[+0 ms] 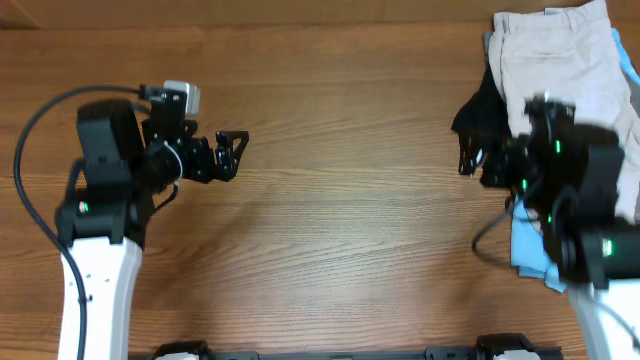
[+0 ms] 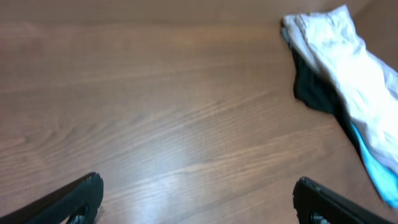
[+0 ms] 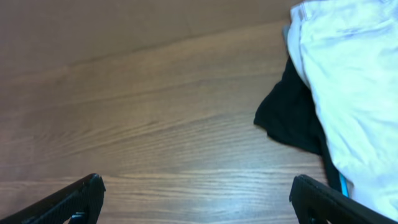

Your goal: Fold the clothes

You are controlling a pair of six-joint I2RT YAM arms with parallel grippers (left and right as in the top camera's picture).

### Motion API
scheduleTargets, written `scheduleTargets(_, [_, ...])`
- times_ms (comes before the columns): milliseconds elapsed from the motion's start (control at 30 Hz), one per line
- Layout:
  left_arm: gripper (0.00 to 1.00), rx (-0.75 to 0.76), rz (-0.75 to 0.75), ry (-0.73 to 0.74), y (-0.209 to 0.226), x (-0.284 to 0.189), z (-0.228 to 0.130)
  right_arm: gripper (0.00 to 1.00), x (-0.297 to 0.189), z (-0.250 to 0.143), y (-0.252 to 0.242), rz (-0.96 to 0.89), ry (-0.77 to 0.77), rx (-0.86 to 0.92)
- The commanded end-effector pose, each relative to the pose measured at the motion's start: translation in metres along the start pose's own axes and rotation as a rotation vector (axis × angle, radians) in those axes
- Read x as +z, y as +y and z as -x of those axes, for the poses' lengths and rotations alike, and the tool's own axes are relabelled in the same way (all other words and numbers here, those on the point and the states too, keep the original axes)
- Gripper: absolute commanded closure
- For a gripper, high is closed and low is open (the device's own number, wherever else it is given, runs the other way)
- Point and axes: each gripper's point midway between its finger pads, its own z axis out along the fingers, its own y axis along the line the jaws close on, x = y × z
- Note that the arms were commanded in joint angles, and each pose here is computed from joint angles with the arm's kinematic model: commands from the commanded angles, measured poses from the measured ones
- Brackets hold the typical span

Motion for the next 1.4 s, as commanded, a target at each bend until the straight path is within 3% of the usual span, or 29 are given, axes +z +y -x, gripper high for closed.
scheduleTargets(0, [0.0, 0.08, -0.003, 0.012, 0.0, 0.0, 0.021, 0.0, 0.024, 0.038, 0.01, 0.048, 0.026, 0.011])
scheduleTargets(233, [0.0, 0.062, -0.002, 0.04, 0.013, 0.023, 0.019, 0.0, 0.077, 0.075, 0.009, 0.072, -0.002, 0.018])
scheduleTargets(467, [0.0, 0.008, -0.047, 0.127, 0.025, 0.057, 0.0, 0.05, 0.136, 0.114, -0.066, -0.197, -0.157, -0.017])
scheduleTargets(700, [0.0, 0.001, 0.022, 0.156, 0.042, 0.065, -0.007, 0.07, 0.201, 0.065, -0.141, -0.378, 0.0, 0.009])
scheduleTargets(900, [0.0, 0.009, 0.052, 0.148, 0.047, 0.065, -0.005, 0.14, 0.245, 0.015, -0.186, -0.447, 0.131, 0.03])
scheduleTargets(1167, [0.0, -0.001, 0.059, 0.119, 0.048, 0.066, 0.003, 0.28, 0.268, -0.023, -0.207, -0.495, 0.221, 0.036])
scheduleTargets(1367, [0.0, 0.006, 0.118, 0.114, 0.054, 0.068, 0.005, 0.41, 0.27, -0.027, -0.209, -0.499, 0.23, 0.037])
